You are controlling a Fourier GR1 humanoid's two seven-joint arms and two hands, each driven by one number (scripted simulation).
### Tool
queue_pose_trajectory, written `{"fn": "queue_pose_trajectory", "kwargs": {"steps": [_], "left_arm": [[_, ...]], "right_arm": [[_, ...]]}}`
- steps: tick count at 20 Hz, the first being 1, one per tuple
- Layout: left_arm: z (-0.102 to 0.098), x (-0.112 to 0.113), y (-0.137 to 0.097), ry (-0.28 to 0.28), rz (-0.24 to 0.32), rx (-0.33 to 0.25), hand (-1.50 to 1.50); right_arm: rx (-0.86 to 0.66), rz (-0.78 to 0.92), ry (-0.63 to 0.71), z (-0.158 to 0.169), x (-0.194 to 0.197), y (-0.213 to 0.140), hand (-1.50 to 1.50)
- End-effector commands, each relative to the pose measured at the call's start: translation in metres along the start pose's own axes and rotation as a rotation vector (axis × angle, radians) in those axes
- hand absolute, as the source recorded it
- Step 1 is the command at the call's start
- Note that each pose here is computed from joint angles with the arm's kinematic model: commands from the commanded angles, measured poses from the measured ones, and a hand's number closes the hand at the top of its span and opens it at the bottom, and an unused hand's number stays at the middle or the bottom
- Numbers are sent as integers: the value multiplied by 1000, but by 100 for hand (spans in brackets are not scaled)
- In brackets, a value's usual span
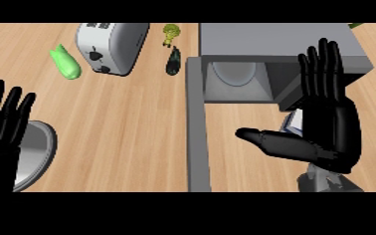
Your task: Pick up the milk, place it into the microwave and close the microwave
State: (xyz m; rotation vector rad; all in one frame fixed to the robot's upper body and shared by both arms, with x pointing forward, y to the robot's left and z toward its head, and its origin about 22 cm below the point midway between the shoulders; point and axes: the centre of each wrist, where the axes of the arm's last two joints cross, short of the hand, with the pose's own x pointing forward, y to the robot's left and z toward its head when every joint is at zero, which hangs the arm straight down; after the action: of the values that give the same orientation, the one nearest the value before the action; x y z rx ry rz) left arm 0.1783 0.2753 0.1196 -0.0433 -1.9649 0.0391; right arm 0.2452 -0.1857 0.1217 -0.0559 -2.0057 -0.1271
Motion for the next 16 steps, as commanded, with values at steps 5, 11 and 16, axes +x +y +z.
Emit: {"fn": "queue_pose_trajectory", "kwargs": {"steps": [5, 11, 16], "left_arm": [[21, -1, 27, -11, 3, 3, -150], [46, 0, 26, 17, 0, -5, -150], [44, -1, 26, -12, 11, 10, -150]], "right_arm": [[-129, 106, 18, -1, -14, -2, -150], [-191, 161, 61, 19, -27, -18, -150], [-222, 137, 74, 1, -48, -17, -150]]}}
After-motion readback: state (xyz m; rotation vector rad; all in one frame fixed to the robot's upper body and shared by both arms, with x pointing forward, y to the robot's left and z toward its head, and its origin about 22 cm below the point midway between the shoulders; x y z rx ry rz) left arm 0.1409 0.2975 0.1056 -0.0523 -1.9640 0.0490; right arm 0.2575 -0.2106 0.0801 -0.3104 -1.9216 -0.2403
